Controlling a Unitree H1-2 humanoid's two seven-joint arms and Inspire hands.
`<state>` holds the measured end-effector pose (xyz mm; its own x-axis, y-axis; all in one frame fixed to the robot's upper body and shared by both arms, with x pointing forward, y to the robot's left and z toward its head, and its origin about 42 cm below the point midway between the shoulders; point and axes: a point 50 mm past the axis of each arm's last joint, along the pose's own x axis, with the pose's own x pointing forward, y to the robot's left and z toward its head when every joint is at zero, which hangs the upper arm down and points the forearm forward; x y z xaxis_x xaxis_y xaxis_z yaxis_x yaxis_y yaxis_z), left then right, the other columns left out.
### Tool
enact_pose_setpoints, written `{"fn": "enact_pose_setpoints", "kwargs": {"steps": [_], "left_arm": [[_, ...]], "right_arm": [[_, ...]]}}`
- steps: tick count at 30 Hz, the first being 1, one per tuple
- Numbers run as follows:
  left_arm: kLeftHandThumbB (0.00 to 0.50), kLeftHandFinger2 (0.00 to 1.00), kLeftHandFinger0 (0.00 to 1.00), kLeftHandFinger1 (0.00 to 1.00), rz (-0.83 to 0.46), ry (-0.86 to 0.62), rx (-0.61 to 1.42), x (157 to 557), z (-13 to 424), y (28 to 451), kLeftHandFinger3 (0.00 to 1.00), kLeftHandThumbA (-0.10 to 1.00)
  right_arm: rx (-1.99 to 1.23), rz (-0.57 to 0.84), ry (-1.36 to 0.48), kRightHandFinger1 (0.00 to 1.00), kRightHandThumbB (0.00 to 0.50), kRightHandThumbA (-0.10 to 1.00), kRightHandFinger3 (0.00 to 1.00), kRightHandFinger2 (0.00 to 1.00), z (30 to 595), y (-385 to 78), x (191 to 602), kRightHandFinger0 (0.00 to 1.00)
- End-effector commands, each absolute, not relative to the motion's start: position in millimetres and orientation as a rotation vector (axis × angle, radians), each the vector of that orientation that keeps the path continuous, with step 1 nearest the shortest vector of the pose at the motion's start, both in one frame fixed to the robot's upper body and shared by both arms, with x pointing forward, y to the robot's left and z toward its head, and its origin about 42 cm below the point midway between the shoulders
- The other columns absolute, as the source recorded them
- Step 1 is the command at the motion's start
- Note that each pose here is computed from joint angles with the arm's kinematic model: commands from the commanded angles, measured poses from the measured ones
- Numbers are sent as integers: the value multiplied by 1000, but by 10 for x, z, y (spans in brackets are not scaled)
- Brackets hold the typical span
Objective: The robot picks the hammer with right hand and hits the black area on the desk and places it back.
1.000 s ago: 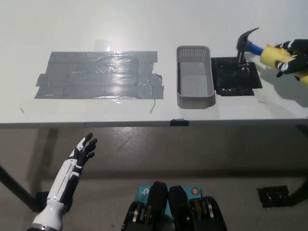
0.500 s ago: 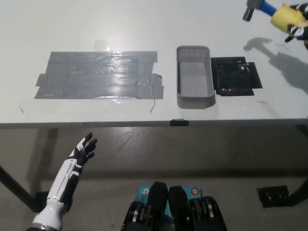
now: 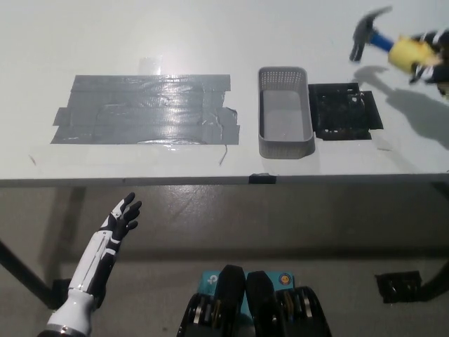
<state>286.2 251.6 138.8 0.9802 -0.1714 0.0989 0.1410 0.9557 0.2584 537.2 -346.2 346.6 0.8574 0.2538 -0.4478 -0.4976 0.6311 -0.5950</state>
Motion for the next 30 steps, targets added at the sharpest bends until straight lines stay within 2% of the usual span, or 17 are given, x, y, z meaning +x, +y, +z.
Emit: {"fn": "enact_pose_setpoints", "kwargs": {"steps": [1, 2, 4, 6, 8, 9, 11, 12, 14, 15, 18, 19, 20, 21, 23, 25, 30], "left_arm": [[0, 1000, 1000, 1000, -175, -180, 269, 2897, 1545, 2528, 1000, 1000], [0, 1000, 1000, 1000, -175, -181, 270, 2892, 1544, 2527, 1000, 1000], [0, 1000, 1000, 1000, -175, -186, 272, 2900, 1542, 2533, 1000, 1000], [1, 1000, 1000, 1000, -172, -186, 271, 2901, 1536, 2541, 1000, 1000], [0, 1000, 1000, 1000, -168, -183, 268, 2891, 1540, 2546, 1000, 1000], [0, 1000, 1000, 1000, -167, -183, 268, 2894, 1545, 2550, 1000, 1000], [2, 1000, 1000, 1000, -166, -184, 267, 2905, 1550, 2539, 1000, 1000], [0, 1000, 1000, 1000, -166, -187, 268, 2914, 1545, 2541, 1000, 1000], [0, 1000, 1000, 1000, -167, -187, 273, 2908, 1539, 2545, 1000, 1000], [0, 1000, 1000, 1000, -165, -189, 274, 2908, 1536, 2547, 1000, 1000], [0, 1000, 1000, 1000, -165, -184, 276, 2897, 1542, 2544, 1000, 1000], [0, 1000, 1000, 1000, -166, -184, 278, 2897, 1545, 2545, 1000, 1000], [0, 1000, 1000, 1000, -167, -184, 281, 2895, 1543, 2545, 1000, 1000], [0, 1000, 1000, 1000, -169, -186, 284, 2899, 1538, 2541, 1000, 1000], [0, 1000, 1000, 1000, -169, -188, 284, 2907, 1537, 2541, 1000, 1000], [0, 1000, 1000, 1000, -169, -192, 284, 2910, 1538, 2539, 1000, 1000], [0, 1000, 1000, 1000, -169, -189, 273, 2901, 1550, 2534, 1000, 1000]], "right_arm": [[-891, 477, 271, 539, 139, -100, 847, 845, 3403, -3366, 5370, 71], [-885, 481, 284, 530, 137, -100, 867, 852, 3343, -3356, 5359, 58], [-955, 512, 317, 588, 117, -100, 1000, 924, 3107, -3294, 5322, 66], [-1006, 522, 331, 566, 131, -100, 1000, 905, 2948, -3236, 5305, 27], [-1062, 526, 346, 466, 116, -100, 810, 809, 2851, -3223, 5319, 0], [-1074, 527, 341, 467, 97, -100, 791, 815, 2867, -3212, 5321, 0], [-1091, 520, 337, 406, 71, -100, 647, 763, 2914, -3228, 5321, 0], [-1098, 504, 335, 435, 77, -100, 674, 792, 2955, -3255, 5341, 0], [-1060, 499, 328, 506, 75, -100, 880, 852, 3012, -3279, 5343, 1], [-1057, 503, 314, 494, 84, -100, 920, 829, 3043, -3289, 5350, 1], [-1089, 485, 280, 540, 116, -100, 928, 901, 3237, -3303, 5369, 63], [-1090, 483, 274, 531, 94, -100, 948, 873, 3266, -3308, 5372, 54], [-1100, 477, 250, 560, 96, -100, 937, 883, 3345, -3319, 5379, 102], [-1108, 473, 224, 541, 72, -99, 898, 864, 3421, -3338, 5382, 100], [-1108, 478, 190, 538, 84, -90, 886, 858, 3522, -3354, 5396, 75], [-1046, 459, 174, 558, 86, -100, 1000, 866, 3677, -3372, 5441, 54], [-1005, 406, 161, 607, 90, -100, 1000, 922, 3897, -3339, 5514, 111]]}}
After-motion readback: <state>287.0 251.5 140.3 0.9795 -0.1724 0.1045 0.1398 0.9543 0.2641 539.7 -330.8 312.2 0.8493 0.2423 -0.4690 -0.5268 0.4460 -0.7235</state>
